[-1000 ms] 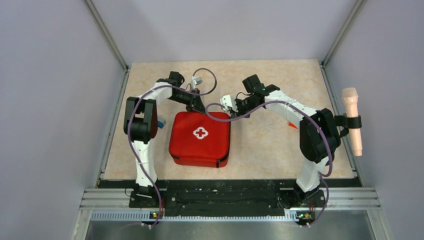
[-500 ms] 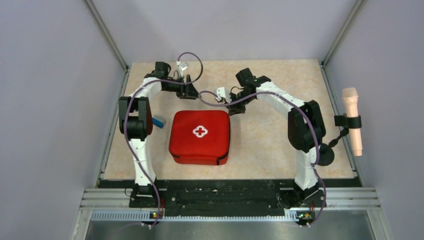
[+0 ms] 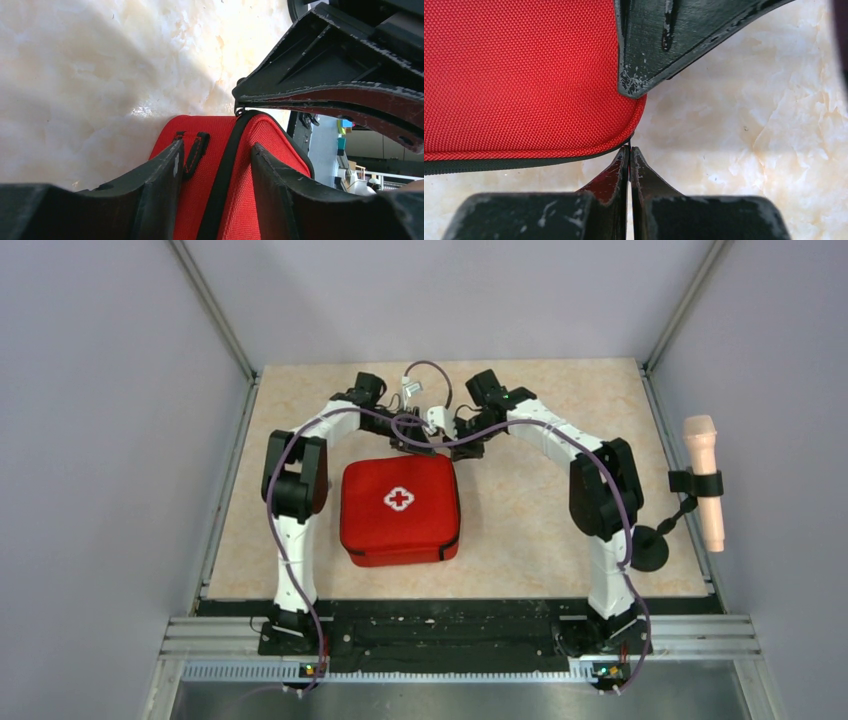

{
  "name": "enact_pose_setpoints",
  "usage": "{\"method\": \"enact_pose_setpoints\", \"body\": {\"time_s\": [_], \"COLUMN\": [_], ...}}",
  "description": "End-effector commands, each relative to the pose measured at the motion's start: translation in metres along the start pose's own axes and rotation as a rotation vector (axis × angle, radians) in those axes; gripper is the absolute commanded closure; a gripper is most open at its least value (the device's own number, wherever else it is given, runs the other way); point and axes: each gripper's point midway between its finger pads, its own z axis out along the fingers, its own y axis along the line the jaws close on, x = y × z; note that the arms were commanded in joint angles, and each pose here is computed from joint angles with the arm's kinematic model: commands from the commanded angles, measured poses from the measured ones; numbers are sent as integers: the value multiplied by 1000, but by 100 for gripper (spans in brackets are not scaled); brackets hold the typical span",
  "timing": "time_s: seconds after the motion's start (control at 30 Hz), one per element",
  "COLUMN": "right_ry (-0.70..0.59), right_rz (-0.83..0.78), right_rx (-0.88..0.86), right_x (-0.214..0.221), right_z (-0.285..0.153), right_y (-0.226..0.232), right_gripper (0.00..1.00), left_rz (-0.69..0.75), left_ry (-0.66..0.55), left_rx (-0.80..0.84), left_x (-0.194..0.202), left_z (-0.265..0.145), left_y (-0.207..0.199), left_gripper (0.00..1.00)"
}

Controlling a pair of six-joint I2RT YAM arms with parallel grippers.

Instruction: Organize the medicine kit

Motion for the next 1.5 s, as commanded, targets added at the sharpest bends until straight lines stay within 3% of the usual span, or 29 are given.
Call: {"method": "enact_pose_setpoints", "body": {"time_s": [0.0, 0.23, 0.27, 0.33, 0.37, 0.73, 1.23, 1.47], "right_ry": [-41, -27, -25, -19, -16, 90, 14, 8], "right_rz": [-50, -39, -39, -36, -38, -144, -3, 19], "right_rx": [106, 147, 148, 144, 139, 8, -170, -226], "right_x": [-23, -24, -23, -21, -21, 14, 7, 1], "right_z": [-5, -7, -7, -7, -9, -35, -18, -13], "right_y": [-29, -38, -37, -35, -32, 40, 114, 135], "right_gripper": [100, 100, 100, 100, 100, 100, 100, 100], "left_rz": [29, -20, -14, -9, -5, -18, -155, -238], "left_ry": [31, 62, 68, 77, 85, -71, -299, -383], "left_rx": [29, 81, 86, 80, 61, -178, -408, -580], "left_x": [12, 27, 28, 29, 30, -9, -64, -67], "left_z": [8, 18, 18, 18, 17, -51, -103, -133], "left_y": [2, 0, 0, 2, 4, 51, 77, 108], "left_gripper": [46, 63, 71, 98, 100, 100, 100, 100]}}
